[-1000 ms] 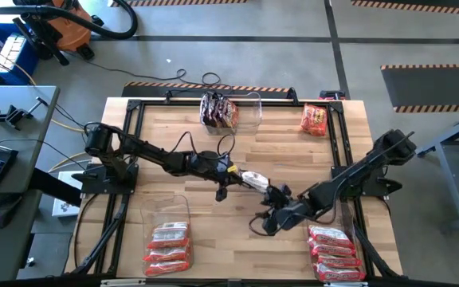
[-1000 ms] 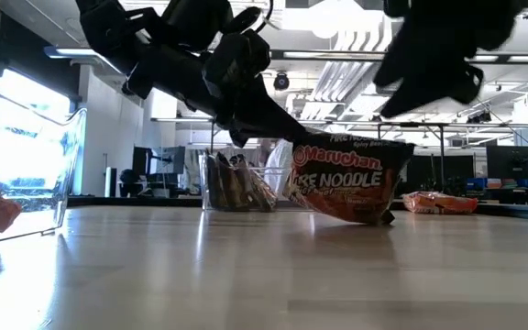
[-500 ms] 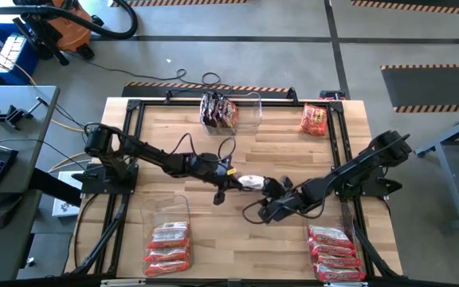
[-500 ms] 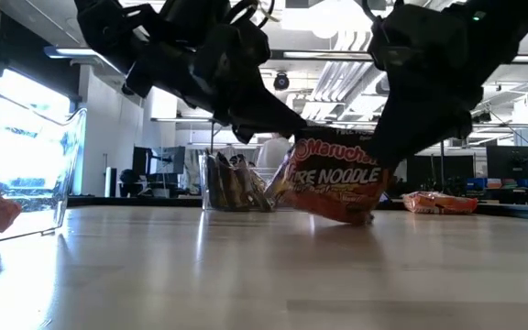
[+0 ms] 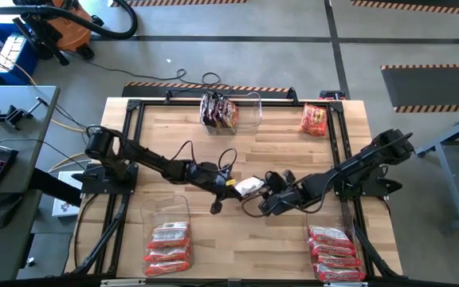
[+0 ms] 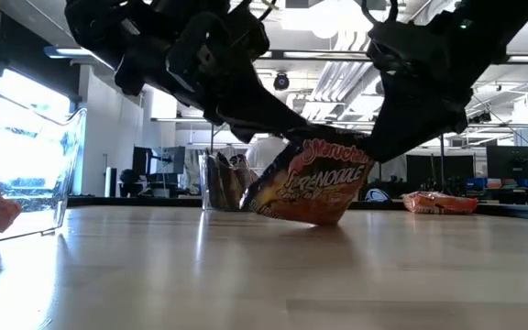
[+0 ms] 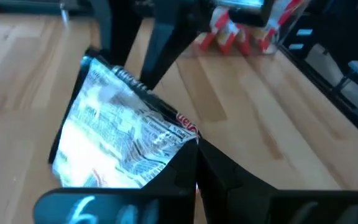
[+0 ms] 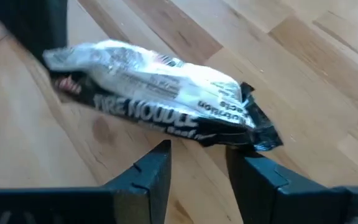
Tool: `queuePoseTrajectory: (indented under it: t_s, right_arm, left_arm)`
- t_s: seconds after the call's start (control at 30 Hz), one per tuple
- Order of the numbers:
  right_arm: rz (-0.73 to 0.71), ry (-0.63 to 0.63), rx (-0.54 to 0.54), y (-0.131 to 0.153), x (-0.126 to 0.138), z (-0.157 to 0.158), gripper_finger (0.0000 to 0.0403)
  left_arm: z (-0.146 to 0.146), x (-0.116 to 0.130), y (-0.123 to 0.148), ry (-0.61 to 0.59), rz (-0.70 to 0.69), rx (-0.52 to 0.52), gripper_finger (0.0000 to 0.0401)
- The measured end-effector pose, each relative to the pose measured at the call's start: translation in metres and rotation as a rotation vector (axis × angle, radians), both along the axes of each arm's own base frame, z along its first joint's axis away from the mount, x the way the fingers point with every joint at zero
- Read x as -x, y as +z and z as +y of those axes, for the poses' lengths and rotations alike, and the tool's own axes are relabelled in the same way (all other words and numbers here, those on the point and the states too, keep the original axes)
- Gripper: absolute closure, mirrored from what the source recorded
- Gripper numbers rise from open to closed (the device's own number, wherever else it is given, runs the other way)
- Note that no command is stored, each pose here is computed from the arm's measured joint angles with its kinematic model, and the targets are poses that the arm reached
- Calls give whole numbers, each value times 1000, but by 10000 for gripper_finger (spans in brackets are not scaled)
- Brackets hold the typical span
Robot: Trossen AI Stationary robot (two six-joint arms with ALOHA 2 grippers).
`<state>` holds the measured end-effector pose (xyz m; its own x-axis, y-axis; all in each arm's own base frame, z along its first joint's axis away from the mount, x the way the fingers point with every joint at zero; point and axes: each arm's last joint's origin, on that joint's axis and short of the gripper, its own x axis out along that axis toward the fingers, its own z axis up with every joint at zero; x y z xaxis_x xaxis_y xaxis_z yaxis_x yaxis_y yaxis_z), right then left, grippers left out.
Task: Sort Maruchan noodles
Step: Put the black noodle pack into the top transparent bin
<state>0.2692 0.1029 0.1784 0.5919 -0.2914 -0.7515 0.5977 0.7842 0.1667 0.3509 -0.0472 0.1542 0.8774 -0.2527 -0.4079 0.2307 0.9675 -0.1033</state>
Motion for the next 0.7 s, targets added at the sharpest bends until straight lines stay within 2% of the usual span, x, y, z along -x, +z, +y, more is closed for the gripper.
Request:
queuePoseTrajectory:
  t_s: [0.23,0.5,0.57,0.7]
  right_arm:
    - [-57,-19,-18,4,-10,-10,266]
    - [-43,15,-32,9,-16,-30,266]
    - [-45,3,-66,13,-15,-35,265]
    - [-47,-34,-210,16,-14,-41,265]
  left_arm:
    - [-10,-9,-8,-20,-109,13,401]
    - [-12,-16,-25,-11,-181,22,401]
    - [-13,-18,-33,8,-199,27,401]
    - [-14,-21,-45,61,-248,32,401]
